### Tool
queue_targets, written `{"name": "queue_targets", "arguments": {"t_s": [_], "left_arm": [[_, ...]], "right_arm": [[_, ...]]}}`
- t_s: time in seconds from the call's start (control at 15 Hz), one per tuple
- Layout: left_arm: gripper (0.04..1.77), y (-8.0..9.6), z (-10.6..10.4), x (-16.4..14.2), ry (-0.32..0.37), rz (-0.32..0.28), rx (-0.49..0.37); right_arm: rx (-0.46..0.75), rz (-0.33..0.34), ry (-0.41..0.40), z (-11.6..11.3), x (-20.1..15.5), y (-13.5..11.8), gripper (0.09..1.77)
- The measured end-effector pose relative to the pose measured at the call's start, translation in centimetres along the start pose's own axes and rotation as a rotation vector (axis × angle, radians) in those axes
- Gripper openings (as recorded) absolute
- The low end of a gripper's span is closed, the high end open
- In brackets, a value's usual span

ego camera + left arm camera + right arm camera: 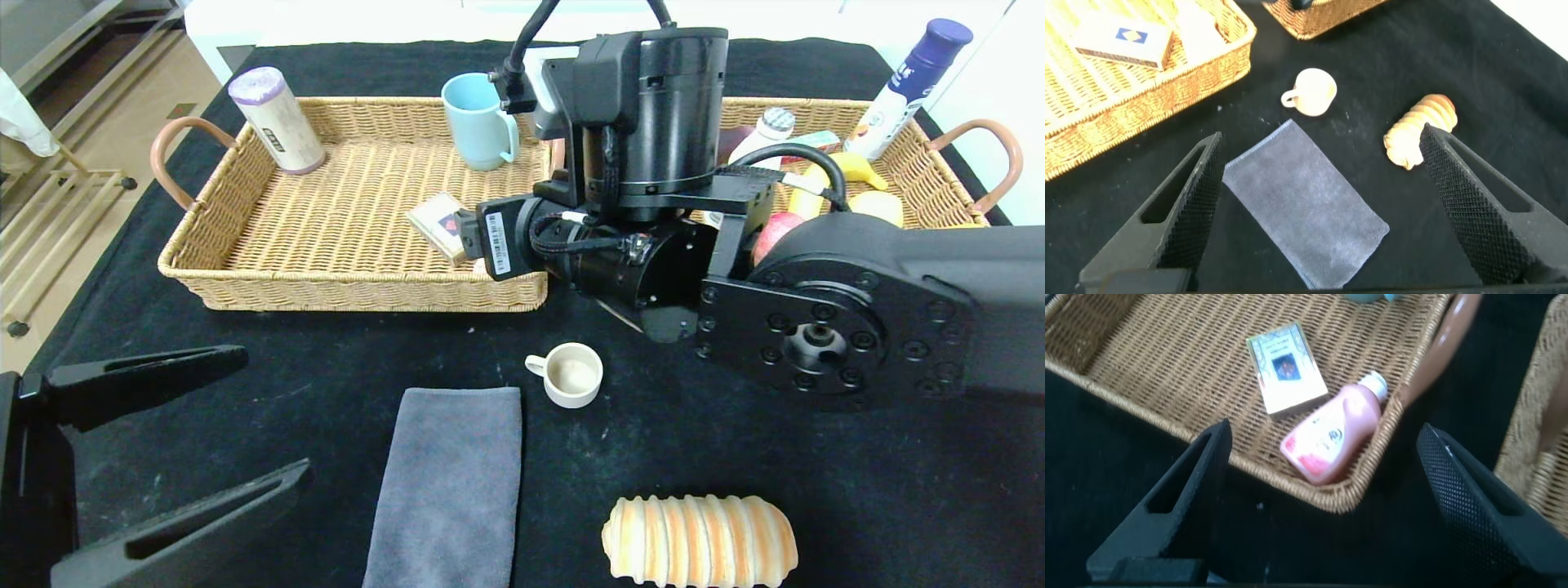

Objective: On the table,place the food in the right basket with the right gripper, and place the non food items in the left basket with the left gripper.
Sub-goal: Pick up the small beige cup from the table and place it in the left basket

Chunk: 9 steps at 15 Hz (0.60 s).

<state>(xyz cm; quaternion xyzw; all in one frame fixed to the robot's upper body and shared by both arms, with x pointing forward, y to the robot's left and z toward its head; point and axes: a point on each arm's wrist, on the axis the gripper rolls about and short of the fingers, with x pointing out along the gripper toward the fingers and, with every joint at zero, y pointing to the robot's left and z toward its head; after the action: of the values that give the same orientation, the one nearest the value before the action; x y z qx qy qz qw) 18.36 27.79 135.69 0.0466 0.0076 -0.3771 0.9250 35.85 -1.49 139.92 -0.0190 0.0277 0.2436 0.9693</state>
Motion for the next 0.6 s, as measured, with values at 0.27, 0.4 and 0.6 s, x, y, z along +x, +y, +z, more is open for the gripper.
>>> {"name": "queue_targets", "arguments": {"t_s": [0.27, 0.4, 0.6], "left_arm": [[1.72, 0.0, -0.1, 0.1, 0.007, -0.001, -0.002], [1.72, 0.0, -0.1, 0.1, 0.010, -0.001, -0.002], [1.72, 0.0, -0.3, 0.2, 0.018, -0.005, -0.004]], "right_arm": [[-0.029, -0.047, 0.073, 0.2, -2.6, -0.8, 1.67], [-0.035, -0.069, 0.110, 0.1, -3.6, -1.2, 1.68], [-0.010, -0.089, 0.200, -0.4, -4.7, -1.7, 1.69]]}}
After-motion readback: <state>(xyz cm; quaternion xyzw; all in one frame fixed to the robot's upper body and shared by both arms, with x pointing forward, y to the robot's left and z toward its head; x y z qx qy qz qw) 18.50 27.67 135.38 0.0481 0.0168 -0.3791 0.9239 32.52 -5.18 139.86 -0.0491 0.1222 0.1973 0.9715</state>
